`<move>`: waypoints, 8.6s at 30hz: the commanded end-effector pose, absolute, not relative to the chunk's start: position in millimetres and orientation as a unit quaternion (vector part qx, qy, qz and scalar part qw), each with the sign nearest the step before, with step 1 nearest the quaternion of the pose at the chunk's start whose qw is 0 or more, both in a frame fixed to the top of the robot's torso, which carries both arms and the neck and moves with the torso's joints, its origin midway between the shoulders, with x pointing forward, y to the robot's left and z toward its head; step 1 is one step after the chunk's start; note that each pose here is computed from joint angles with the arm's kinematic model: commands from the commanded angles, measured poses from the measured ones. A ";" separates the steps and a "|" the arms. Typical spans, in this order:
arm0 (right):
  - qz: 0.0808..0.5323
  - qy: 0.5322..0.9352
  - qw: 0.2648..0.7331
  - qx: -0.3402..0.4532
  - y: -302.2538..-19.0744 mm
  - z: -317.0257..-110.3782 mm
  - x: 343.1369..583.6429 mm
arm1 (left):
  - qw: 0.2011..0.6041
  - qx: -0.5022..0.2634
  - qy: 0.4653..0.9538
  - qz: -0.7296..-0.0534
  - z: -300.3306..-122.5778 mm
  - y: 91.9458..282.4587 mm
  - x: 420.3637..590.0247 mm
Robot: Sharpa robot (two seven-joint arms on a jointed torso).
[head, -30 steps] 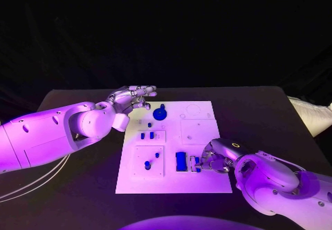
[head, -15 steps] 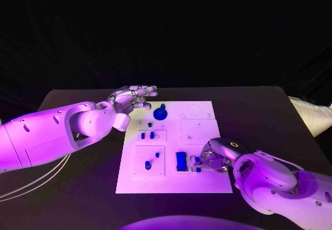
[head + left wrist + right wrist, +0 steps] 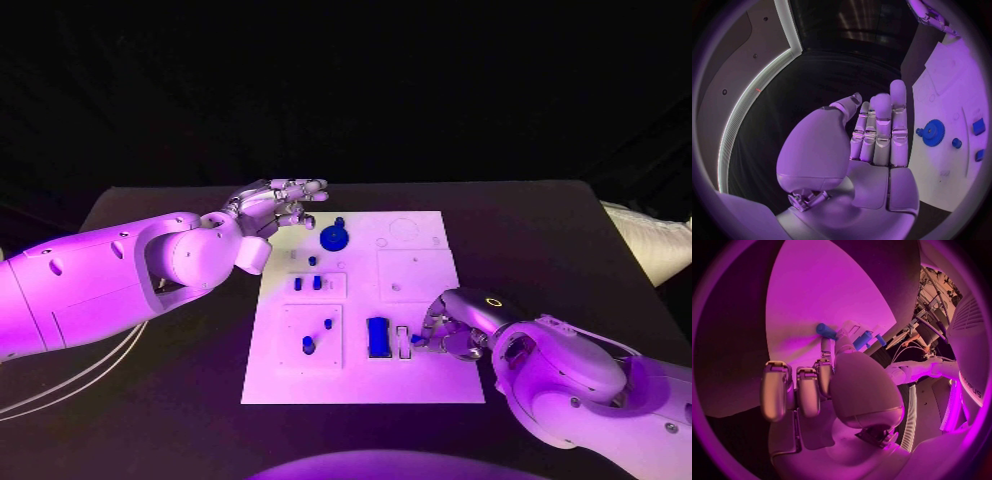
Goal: Assemble the parts on the task board
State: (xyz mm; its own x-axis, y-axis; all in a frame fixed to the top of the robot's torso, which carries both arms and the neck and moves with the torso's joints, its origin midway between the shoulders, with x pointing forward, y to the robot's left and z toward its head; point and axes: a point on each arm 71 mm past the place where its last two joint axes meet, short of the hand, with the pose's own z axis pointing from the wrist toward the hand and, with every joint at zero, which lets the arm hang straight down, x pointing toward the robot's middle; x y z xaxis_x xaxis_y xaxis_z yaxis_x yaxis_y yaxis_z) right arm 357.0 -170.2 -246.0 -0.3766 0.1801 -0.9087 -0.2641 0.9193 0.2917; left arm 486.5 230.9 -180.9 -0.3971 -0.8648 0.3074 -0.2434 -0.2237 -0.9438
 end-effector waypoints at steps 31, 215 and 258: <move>0.135 0.767 0.600 -0.182 -163.1 -240.6 352.0 | 0.252 -0.472 0.576 -0.618 -179.7 228.6 485.8; 0.491 0.607 0.439 0.445 -244.2 -230.9 479.8 | 0.334 -0.538 0.515 -0.578 -206.4 260.0 505.1; 0.507 0.502 0.493 0.498 -192.4 -224.2 461.8 | 0.492 -0.499 0.502 -0.507 -224.3 192.7 462.1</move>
